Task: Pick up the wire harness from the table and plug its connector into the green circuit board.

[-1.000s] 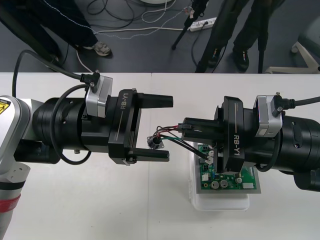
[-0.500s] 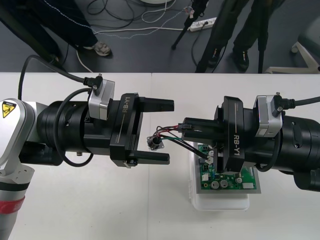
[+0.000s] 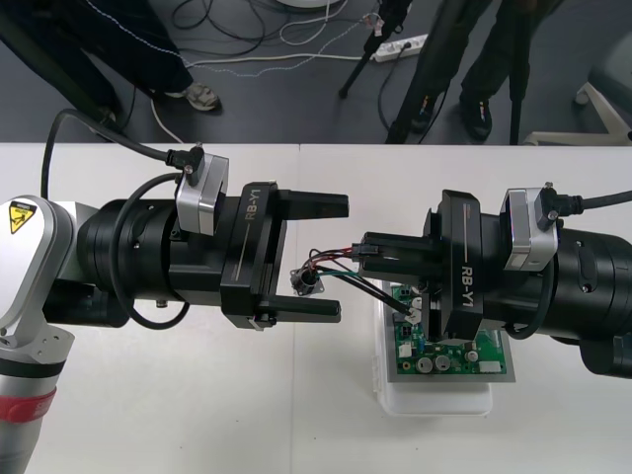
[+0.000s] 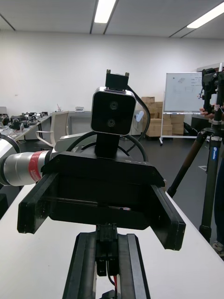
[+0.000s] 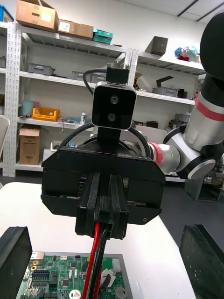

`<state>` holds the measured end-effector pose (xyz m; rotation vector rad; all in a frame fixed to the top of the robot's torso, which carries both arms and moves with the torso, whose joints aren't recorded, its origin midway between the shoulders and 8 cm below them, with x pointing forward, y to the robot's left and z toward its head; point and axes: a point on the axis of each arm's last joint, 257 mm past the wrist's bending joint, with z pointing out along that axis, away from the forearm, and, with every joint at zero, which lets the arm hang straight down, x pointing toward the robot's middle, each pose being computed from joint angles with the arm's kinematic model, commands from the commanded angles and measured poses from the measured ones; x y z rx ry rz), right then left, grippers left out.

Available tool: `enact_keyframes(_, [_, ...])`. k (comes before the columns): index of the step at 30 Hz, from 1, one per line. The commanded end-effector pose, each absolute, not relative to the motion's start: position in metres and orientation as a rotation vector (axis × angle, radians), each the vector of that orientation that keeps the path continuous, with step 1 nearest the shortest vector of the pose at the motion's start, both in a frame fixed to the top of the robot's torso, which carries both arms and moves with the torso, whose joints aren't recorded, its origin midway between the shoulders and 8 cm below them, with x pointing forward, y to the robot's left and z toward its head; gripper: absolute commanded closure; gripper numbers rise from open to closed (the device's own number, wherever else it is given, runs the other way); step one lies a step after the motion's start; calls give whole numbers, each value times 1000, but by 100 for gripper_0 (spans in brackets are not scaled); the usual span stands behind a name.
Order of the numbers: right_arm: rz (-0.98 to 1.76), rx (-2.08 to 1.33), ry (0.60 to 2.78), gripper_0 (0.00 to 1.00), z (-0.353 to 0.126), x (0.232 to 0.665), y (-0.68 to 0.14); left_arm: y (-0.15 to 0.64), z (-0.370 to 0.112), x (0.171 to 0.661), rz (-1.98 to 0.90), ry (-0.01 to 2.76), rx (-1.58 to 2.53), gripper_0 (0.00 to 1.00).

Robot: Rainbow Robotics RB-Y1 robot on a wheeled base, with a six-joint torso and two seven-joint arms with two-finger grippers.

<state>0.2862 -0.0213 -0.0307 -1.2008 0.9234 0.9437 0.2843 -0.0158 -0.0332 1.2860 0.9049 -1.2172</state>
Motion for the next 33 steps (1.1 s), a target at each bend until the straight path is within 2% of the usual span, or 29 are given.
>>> enact_keyframes(1, [927,-1223,839,100,-15,273,-10,-13,-26,280,-1152,812,1308,6])
enact_keyframes(6, [926,-1224,838,100,-15,273,-10,-13,-26,280,-1147,807,1310,7])
enact_keyframes(10, [926,-1224,837,100,-15,273,-10,-14,-26,280,-1145,805,1311,17])
enact_keyframes(11, [926,-1224,837,100,-15,273,-10,-14,-26,280,-1144,803,1311,28])
enact_keyframes(12, [926,-1224,838,100,-15,273,-10,-13,-26,280,-1145,805,1310,57])
enact_keyframes(13, [926,-1224,838,100,-15,273,-10,-13,-26,281,-1143,804,1309,100])
enact_keyframes(33, [926,-1224,835,100,-14,273,-10,-14,-22,284,-1140,805,1294,100])
